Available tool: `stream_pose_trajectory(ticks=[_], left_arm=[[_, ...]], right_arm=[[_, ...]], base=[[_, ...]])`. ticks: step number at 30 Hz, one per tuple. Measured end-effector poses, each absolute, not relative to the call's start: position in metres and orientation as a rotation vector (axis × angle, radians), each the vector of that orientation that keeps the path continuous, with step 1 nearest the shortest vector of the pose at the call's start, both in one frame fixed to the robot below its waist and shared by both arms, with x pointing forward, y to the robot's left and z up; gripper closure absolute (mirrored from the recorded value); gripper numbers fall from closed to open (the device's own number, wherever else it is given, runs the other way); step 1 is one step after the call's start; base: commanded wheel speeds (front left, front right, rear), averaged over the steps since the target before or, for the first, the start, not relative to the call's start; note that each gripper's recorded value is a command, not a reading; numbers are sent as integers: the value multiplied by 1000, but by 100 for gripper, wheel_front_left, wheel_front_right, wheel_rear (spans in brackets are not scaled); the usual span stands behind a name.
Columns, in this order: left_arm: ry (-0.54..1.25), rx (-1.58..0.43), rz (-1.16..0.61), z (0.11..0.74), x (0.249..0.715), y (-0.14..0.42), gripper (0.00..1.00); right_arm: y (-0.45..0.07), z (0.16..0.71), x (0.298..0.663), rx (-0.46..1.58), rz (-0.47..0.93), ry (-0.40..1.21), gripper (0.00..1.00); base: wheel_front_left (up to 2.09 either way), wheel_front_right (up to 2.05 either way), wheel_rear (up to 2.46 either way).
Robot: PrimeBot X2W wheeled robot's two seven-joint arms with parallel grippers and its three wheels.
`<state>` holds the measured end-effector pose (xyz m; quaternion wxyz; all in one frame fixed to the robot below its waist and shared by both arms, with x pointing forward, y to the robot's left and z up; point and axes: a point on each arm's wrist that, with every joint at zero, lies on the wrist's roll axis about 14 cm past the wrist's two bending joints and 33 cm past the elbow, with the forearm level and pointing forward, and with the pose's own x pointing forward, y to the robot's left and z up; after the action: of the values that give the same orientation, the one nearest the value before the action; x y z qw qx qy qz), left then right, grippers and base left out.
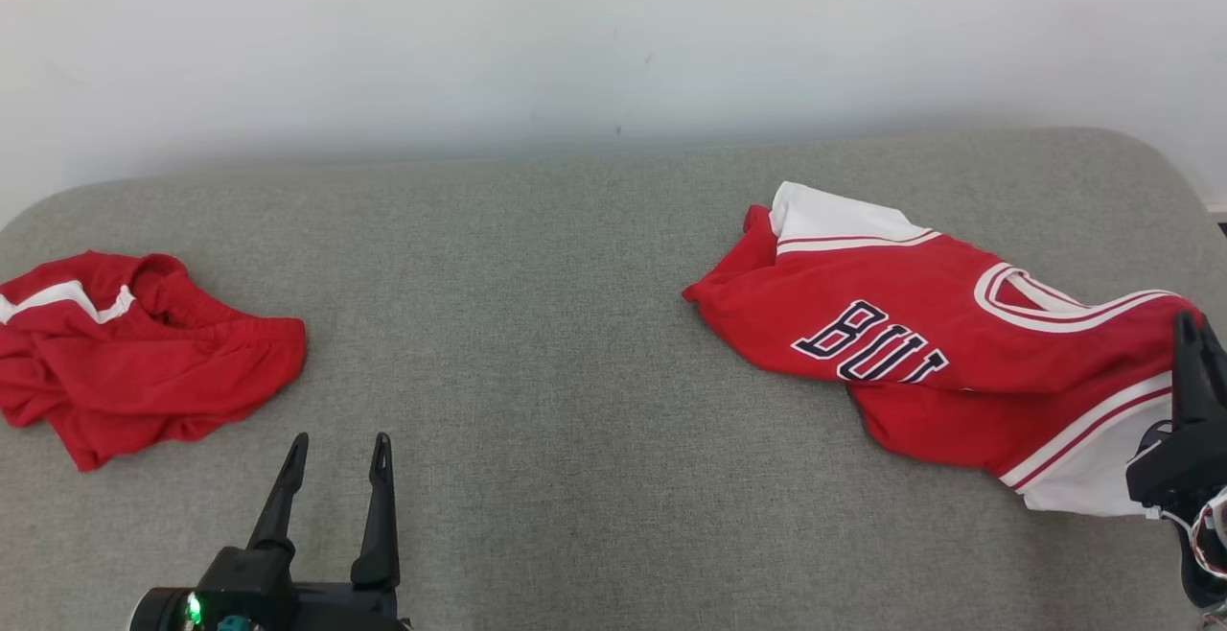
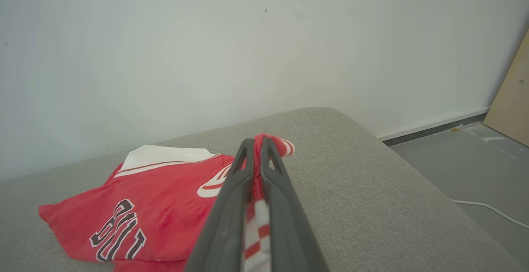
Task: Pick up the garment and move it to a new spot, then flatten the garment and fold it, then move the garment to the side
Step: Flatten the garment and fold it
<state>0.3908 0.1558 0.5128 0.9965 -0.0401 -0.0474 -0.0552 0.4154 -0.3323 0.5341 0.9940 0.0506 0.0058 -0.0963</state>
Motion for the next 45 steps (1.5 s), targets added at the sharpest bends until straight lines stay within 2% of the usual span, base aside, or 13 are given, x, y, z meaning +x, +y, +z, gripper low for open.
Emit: stream_pose_trajectory(ticks=[3,6,14,20,22,28,32,35,36,37,45], left_arm=[[-97,-80,-112,514,389,156,0],[-102,-79,-109,515,388,157,0],[-113,-76,-93,519,384,163,0],[-118,-74,-65,521,380,172,0],[-122,-73,-45,522,378,178,0],[-108,-72,9,518,369,195,0],[-99,-72,38,515,362,205,0],[-98,-70,56,514,359,211,0],[-97,-70,60,514,358,212,0],[-98,-70,63,514,358,213,0],[-105,-69,41,516,362,205,0]], right_arm=[[-319,541,414,95,-172,7,100],[-286,547,420,112,-96,-1,100],[-146,575,438,145,250,-43,100],[-45,577,438,187,498,-20,100],[-6,566,435,185,596,15,100],[54,518,414,147,766,158,100],[86,486,388,149,875,264,100],[93,468,382,132,899,318,100],[93,466,383,123,900,315,57],[92,467,386,132,895,309,0],[50,512,437,188,725,107,0]], base=[[0,0,0],[0,0,0],[0,0,0],[0,0,0],[0,0,0],[0,0,0],[0,0,0],[0,0,0],[0,0,0],[0,0,0],[0,0,0]])
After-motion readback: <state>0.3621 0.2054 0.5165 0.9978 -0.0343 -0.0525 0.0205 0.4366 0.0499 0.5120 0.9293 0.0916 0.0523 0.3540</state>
